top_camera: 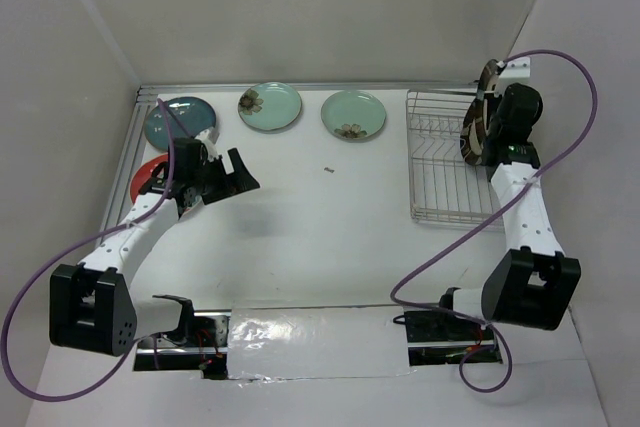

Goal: Load the plates into the dish rack

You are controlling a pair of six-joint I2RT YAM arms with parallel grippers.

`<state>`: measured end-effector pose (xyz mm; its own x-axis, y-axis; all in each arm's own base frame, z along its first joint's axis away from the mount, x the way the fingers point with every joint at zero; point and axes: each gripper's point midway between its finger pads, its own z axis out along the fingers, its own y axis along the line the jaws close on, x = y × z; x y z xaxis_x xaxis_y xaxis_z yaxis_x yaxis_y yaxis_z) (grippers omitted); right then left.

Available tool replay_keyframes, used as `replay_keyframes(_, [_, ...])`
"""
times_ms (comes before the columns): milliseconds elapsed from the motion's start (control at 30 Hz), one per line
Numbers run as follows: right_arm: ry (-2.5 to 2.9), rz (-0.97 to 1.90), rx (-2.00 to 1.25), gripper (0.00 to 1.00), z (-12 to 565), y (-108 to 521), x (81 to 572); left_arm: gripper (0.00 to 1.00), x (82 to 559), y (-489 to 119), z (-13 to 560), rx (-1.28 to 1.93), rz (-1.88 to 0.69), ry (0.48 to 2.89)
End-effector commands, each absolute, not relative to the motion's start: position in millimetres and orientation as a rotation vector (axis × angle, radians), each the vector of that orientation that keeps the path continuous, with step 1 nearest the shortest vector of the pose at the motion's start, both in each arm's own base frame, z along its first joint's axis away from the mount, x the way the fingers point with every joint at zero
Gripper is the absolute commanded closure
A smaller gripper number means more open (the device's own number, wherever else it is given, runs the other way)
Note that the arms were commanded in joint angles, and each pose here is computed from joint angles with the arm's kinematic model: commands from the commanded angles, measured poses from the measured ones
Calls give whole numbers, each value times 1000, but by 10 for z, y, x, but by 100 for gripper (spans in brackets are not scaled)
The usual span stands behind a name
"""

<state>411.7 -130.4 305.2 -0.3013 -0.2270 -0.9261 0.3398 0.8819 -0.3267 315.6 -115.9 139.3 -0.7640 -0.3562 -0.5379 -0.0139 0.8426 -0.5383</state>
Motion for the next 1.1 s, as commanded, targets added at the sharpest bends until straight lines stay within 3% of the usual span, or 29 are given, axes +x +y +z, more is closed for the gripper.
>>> replay_keyframes(0, [1512,-521,112,100,3758,-1343,4300,0,3176,-1134,1361,-245,-669,2358])
replay_keyframes(733, [1671,-435,187,97,2783,-1532,4737,0,3241,-882,1268,-366,-550,2375])
replay_keyframes(833, [1687,-392,195,85,2764,-1488,4777,0,3312,-688,1279,-451,-478,2376])
replay_keyframes(933, [1691,-349,192,60,2870,-1397,4817,0,3401,-553,1283,-504,-423,2389])
replay_keyframes(967, [1686,-349,192,46,2934,-1392,4800,0,3478,-479,1270,-532,-397,2396])
replay_keyframes(1067, [1684,-298,209,34,3079,-1251,4775,0,3553,-308,1206,-594,-316,2418])
